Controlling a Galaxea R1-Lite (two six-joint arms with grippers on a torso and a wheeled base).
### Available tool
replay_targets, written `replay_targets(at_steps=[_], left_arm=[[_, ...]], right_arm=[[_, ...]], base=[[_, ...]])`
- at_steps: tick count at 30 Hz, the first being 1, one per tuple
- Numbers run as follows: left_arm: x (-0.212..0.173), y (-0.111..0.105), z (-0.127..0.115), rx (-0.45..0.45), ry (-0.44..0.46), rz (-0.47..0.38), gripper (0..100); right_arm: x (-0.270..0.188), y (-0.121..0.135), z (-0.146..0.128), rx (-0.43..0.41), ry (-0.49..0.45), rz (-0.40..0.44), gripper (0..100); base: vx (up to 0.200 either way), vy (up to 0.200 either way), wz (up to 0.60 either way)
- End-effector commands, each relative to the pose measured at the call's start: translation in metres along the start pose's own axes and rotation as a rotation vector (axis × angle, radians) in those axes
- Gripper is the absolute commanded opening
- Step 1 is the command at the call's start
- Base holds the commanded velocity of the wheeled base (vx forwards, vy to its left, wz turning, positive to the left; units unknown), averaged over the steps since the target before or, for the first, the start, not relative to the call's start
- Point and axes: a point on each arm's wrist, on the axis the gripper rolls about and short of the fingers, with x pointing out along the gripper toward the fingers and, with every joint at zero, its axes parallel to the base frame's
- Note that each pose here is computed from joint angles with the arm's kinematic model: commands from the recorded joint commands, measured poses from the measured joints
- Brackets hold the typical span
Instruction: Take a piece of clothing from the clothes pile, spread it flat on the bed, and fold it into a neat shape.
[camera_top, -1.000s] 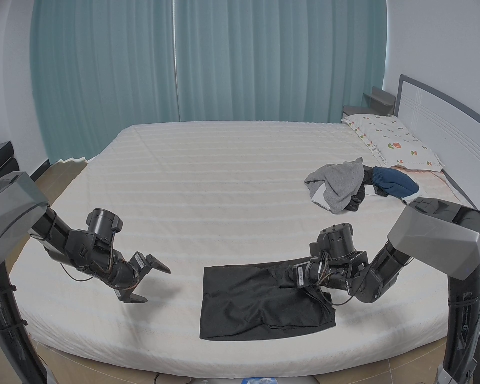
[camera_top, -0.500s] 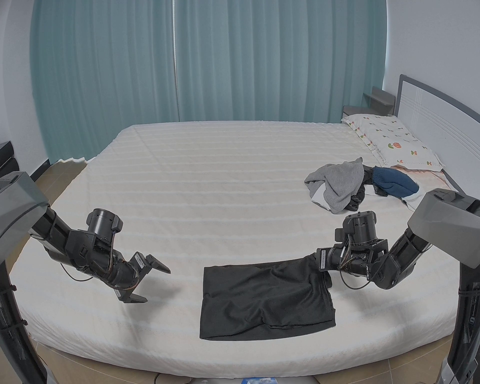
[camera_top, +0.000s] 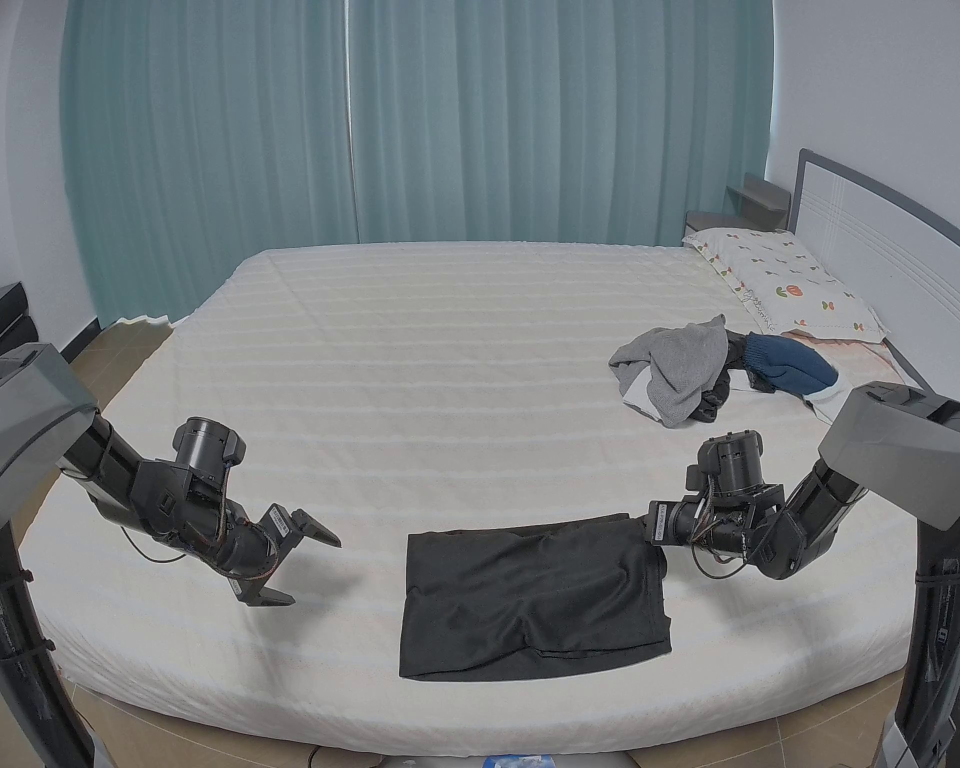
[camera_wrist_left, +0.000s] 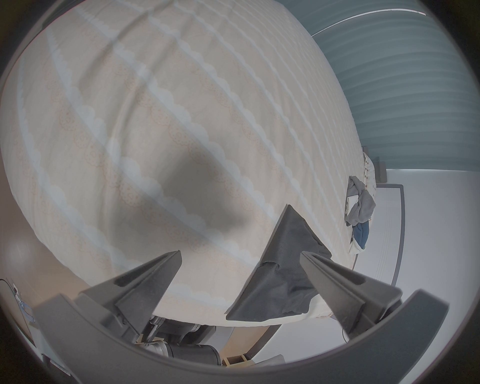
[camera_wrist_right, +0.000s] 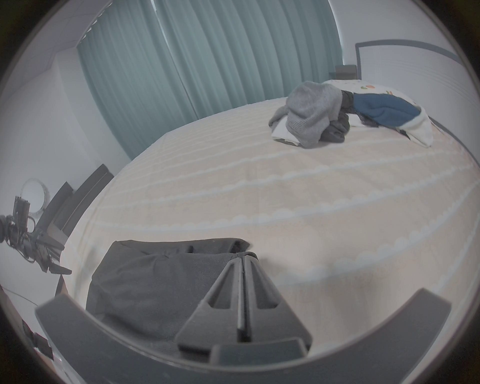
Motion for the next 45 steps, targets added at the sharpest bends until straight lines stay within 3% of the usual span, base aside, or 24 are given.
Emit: replay_targets(at_steps=[1,2,10,14,22,45], left_arm=[[0.0,0.0,0.0,-0.001,0.0,0.001,100],[0.0,0.0,0.0,0.0,0.0,0.001,100],[0.001,0.0,0.0,0.0,0.001,0.002,100],[0.0,0.0,0.0,0.0,0.0,0.001,100],[0.001,0.0,0.0,0.0,0.001,0.002,100],[0.001,0.001,0.0,0.0,0.003,0.003,100]], right_arm=[[0.005,-0.004,-0.006,0.008,0.018,-0.01,0],[0.007,-0.004,-0.007,0.013,0.02,-0.01,100],[-0.025,-0.005,0.011,0.199,0.032,0.146,100],[-0.044,-0.01,0.009,0.212,0.06,0.188,100],[-0.084,-0.014,-0.028,0.228,0.216,0.256,100],[-0.072,-0.004,-0.066,0.2,0.352,0.25,100]], base=[[0.0,0.0,0.0],[0.0,0.0,0.0],[0.0,0.0,0.0],[0.0,0.0,0.0],[0.0,0.0,0.0],[0.0,0.0,0.0]])
